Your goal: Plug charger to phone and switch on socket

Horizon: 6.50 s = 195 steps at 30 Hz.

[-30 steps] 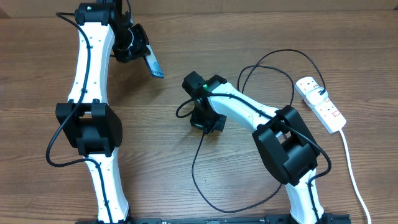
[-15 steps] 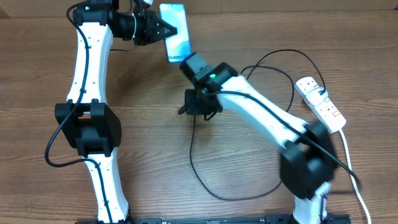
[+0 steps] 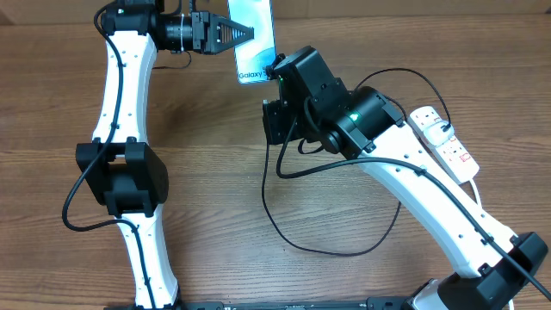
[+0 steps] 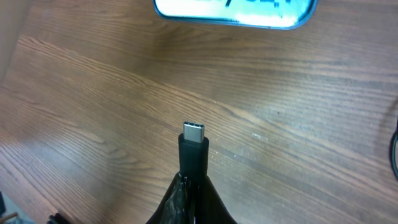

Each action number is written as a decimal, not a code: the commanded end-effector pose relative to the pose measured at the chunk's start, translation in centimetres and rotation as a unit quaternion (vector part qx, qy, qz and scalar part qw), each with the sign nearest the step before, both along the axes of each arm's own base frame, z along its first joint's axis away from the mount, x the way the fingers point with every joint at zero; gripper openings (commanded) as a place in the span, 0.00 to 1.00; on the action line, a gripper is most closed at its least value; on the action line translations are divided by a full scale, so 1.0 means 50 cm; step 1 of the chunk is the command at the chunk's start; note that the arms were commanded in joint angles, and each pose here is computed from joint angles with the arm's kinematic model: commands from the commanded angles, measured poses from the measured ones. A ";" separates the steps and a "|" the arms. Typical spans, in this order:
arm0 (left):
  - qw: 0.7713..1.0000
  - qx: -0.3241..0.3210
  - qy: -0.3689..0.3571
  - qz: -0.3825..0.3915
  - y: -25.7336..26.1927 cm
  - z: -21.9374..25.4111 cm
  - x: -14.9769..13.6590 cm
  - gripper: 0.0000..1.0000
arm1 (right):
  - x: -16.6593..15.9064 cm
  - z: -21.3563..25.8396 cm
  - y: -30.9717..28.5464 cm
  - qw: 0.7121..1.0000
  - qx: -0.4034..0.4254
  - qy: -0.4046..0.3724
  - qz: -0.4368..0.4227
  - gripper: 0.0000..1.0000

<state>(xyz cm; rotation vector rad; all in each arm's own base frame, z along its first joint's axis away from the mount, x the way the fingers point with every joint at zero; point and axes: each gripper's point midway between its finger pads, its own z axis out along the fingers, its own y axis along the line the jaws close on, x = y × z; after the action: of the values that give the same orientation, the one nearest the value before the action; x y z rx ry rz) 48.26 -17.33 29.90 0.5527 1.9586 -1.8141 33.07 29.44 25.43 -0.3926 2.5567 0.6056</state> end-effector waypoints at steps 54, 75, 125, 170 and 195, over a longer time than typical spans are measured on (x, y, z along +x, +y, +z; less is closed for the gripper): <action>0.999 -0.008 -0.027 -0.036 -0.058 0.045 -0.044 0.04 | 0.081 -0.052 -0.027 0.994 -0.080 -0.050 -0.047 0.04; 0.998 0.048 -0.032 -0.007 -0.054 0.008 -0.023 0.04 | 0.084 -0.050 -0.028 0.994 -0.080 -0.054 -0.050 0.04; 1.000 0.009 -0.024 -0.013 -0.040 0.041 -0.016 0.04 | 0.084 -0.044 -0.014 0.996 -0.062 -0.054 -0.043 0.04; 0.903 0.261 0.204 0.275 0.099 -0.155 0.105 0.04 | 0.228 -0.322 -0.116 0.962 -0.088 0.209 -0.151 0.68; 0.900 0.265 0.216 0.272 0.102 -0.160 0.097 0.04 | 0.222 -0.407 -0.074 0.937 -0.180 0.153 -0.256 0.47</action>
<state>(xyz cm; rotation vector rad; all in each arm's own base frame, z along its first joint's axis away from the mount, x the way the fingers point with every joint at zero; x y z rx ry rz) 53.16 -12.35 19.23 -0.2973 2.6384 -1.0818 43.95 26.05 6.83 0.2523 2.8857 0.0385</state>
